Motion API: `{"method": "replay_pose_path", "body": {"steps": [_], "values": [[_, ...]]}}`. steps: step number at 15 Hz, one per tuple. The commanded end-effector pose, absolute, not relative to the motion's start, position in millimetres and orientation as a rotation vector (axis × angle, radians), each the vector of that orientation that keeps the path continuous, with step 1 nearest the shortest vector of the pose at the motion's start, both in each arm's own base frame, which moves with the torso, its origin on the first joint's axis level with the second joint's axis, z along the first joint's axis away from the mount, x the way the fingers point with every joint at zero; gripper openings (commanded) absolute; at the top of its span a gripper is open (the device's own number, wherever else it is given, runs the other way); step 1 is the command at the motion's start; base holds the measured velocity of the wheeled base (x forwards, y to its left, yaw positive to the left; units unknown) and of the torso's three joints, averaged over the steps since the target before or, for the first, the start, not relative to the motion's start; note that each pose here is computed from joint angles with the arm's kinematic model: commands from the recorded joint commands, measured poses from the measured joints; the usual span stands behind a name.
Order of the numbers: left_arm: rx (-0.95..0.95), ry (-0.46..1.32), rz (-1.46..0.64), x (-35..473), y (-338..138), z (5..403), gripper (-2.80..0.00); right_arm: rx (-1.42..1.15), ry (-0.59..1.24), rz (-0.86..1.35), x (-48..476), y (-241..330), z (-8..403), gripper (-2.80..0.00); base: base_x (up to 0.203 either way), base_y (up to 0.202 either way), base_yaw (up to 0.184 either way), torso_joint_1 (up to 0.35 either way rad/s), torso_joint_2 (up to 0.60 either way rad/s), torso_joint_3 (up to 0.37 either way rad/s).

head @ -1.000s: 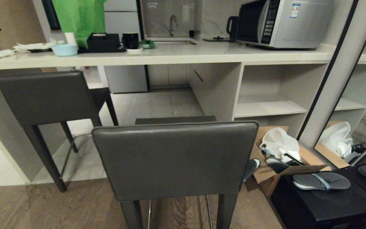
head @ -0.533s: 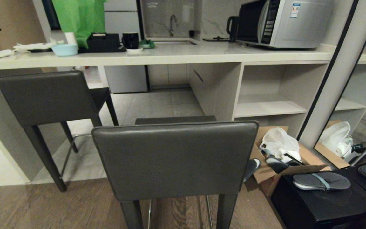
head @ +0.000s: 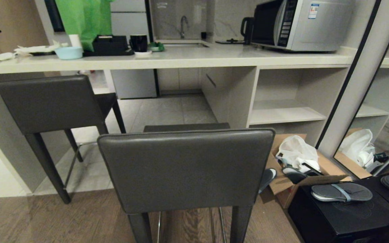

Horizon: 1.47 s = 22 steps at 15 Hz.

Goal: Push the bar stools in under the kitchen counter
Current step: Pull the gray chair out from under the dining table

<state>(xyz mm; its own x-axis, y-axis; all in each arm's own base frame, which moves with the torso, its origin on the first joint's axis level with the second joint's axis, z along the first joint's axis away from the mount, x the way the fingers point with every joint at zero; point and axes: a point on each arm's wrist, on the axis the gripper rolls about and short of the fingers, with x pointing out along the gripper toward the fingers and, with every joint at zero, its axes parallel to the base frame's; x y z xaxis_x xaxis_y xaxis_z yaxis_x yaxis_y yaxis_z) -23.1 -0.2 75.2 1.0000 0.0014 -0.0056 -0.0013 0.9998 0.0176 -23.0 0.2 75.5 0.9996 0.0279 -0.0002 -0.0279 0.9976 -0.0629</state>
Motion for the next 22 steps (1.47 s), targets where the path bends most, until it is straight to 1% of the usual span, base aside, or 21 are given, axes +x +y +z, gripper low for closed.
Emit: {"method": "replay_pose_path", "body": {"steps": [1, 10, 11, 12, 22], "values": [[-0.005, -0.008, 0.003, -22.8, -0.1, 75.9, 0.00, -0.060, -0.001, 0.028, -22.9, 0.1, 75.7, -2.80, 0.000, 0.000, 0.000, 0.000, 0.00, 0.000], [-0.005, -0.009, 0.003, -22.8, -0.2, 76.0, 0.00, -0.060, 0.001, 0.031, -22.9, 0.2, 75.6, -2.80, 0.000, 0.000, 0.000, 0.000, 0.00, 0.000], [-0.005, -0.008, 0.003, -22.7, -0.2, 76.0, -0.99, -0.060, 0.001, 0.030, -22.9, 0.2, 75.6, -2.80, 0.000, 0.000, 0.000, 0.000, 0.00, 0.000], [-0.005, -0.009, 0.003, -22.8, -0.2, 76.0, -2.80, -0.060, 0.001, 0.031, -22.9, 0.2, 75.6, -2.80, 0.000, 0.000, 0.000, 0.000, 0.00, 0.000], [-0.005, -0.011, 0.002, -22.8, -0.2, 76.1, -2.80, -0.054, -0.001, 0.029, -22.9, 0.2, 75.7, -2.80, 0.000, 0.000, 0.000, 0.000, 0.00, 0.000]]}}
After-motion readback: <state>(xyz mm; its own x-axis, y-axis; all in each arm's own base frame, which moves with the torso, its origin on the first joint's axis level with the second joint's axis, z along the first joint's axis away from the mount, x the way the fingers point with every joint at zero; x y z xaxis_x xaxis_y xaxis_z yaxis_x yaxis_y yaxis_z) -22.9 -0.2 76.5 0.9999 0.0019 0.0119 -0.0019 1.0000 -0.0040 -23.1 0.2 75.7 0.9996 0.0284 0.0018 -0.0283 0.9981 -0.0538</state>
